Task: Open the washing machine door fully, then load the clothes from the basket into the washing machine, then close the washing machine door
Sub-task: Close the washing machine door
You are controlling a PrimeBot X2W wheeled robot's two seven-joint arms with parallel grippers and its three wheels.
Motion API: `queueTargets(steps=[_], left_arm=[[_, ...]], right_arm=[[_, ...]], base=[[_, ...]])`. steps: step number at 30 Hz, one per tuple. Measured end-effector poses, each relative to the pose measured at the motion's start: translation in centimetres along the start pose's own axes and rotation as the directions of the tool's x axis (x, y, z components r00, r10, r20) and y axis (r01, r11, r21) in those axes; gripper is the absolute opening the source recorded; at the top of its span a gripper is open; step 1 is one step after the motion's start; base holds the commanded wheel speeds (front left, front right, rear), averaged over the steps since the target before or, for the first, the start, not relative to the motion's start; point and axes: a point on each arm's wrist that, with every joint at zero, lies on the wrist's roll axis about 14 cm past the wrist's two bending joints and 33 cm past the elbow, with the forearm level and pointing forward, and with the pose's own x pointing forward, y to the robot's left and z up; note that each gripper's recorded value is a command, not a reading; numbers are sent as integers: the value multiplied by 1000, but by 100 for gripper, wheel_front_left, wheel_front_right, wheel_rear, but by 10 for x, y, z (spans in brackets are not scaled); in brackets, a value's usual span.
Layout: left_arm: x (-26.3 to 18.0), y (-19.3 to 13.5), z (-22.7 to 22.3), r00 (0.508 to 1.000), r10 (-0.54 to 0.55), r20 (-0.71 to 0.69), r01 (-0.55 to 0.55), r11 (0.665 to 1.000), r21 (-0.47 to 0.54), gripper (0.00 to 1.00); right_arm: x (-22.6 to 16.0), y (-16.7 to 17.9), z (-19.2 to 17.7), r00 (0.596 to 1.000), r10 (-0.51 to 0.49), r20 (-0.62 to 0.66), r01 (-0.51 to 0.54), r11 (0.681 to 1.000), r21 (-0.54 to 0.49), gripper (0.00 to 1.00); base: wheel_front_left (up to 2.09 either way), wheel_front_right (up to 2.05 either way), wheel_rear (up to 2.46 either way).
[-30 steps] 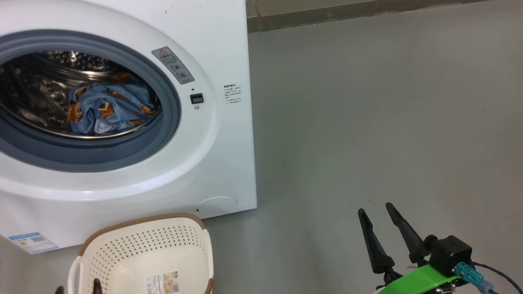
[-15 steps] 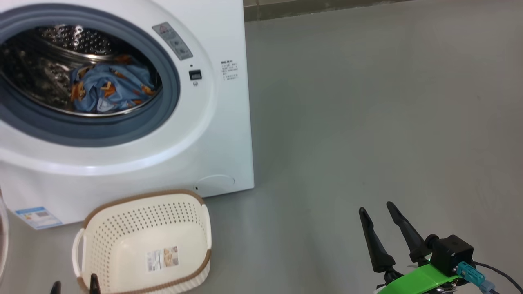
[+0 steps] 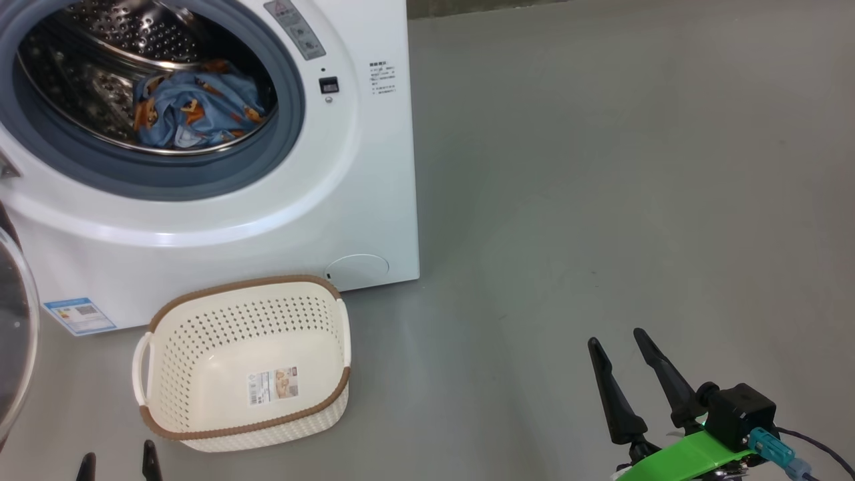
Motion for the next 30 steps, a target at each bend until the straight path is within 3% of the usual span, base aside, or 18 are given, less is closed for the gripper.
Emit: queueTargets(steps=[15, 30], left_arm=[[-11, 18, 0, 999, 54, 0, -54, 999, -2, 100], [-46, 68, 1, 971, 238, 8, -238, 971, -24, 100]], right_arm=[[10, 17, -2, 999, 54, 0, -54, 999, 6, 100], [27, 64, -16, 979, 200, -33, -199, 980, 29, 100]], base=[[0, 0, 0], [0, 0, 0]])
